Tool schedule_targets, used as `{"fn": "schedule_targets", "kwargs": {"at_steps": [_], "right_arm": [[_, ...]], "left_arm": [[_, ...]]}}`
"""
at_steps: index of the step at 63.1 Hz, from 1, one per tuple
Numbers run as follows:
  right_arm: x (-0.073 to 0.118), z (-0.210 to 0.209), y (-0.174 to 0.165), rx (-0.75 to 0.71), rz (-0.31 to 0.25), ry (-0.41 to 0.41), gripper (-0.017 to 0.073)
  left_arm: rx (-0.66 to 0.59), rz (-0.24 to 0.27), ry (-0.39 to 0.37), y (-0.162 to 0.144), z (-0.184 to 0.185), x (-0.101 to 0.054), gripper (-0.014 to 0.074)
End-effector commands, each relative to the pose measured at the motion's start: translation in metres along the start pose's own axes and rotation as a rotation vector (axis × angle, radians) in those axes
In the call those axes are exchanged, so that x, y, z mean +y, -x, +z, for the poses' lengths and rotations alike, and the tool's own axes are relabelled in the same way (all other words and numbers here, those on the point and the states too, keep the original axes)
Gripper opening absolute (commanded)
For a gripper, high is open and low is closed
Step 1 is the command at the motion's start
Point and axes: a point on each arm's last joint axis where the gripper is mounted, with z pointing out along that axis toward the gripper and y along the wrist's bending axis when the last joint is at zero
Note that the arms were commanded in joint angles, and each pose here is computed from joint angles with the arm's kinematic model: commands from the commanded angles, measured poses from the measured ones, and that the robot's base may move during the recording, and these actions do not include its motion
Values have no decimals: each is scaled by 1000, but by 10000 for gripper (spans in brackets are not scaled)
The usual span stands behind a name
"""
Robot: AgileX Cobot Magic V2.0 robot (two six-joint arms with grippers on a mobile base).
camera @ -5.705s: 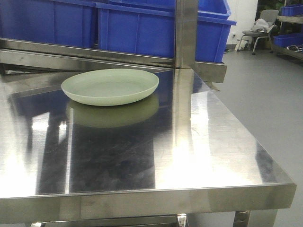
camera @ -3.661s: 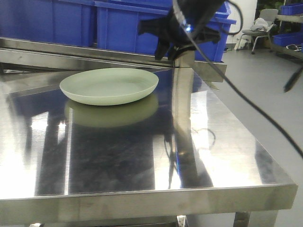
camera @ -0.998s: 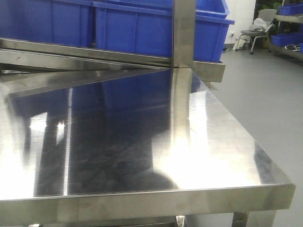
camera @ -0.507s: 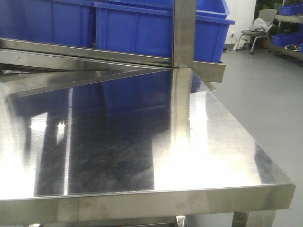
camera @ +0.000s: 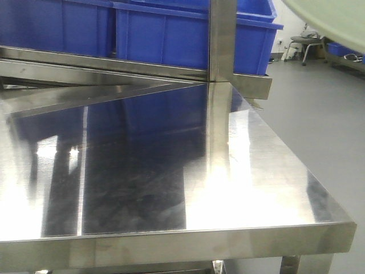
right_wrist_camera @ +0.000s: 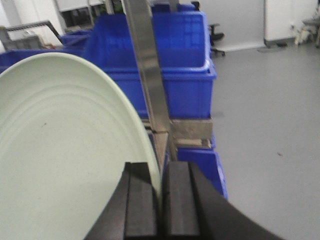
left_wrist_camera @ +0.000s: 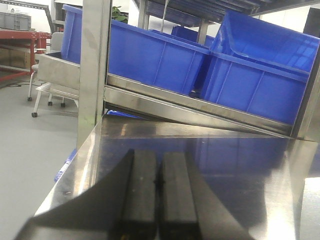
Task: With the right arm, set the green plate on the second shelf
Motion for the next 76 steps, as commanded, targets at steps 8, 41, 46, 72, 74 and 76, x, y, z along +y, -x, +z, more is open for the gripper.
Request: {"fn": "schedule_targets", "kwargs": {"at_steps": [8, 41, 46, 72, 74, 76], "right_arm": [[12, -3, 20, -140, -21, 112, 57], [12, -3, 20, -140, -21, 112, 57], [12, -3, 20, -140, -21, 112, 57], [11, -3, 20, -138, -21, 110, 57], [11, -3, 20, -138, -21, 110, 57], [11, -3, 19, -138, -21, 110, 57]], "left_arm": [[-56, -9, -7, -6, -1, 1, 130], [-56, -9, -7, -6, -1, 1, 130], [-56, -9, -7, -6, -1, 1, 130], [-56, -9, -7, -6, -1, 1, 130], [-56, -9, -7, -6, -1, 1, 130], [-56, -9, -7, -6, -1, 1, 130]]}}
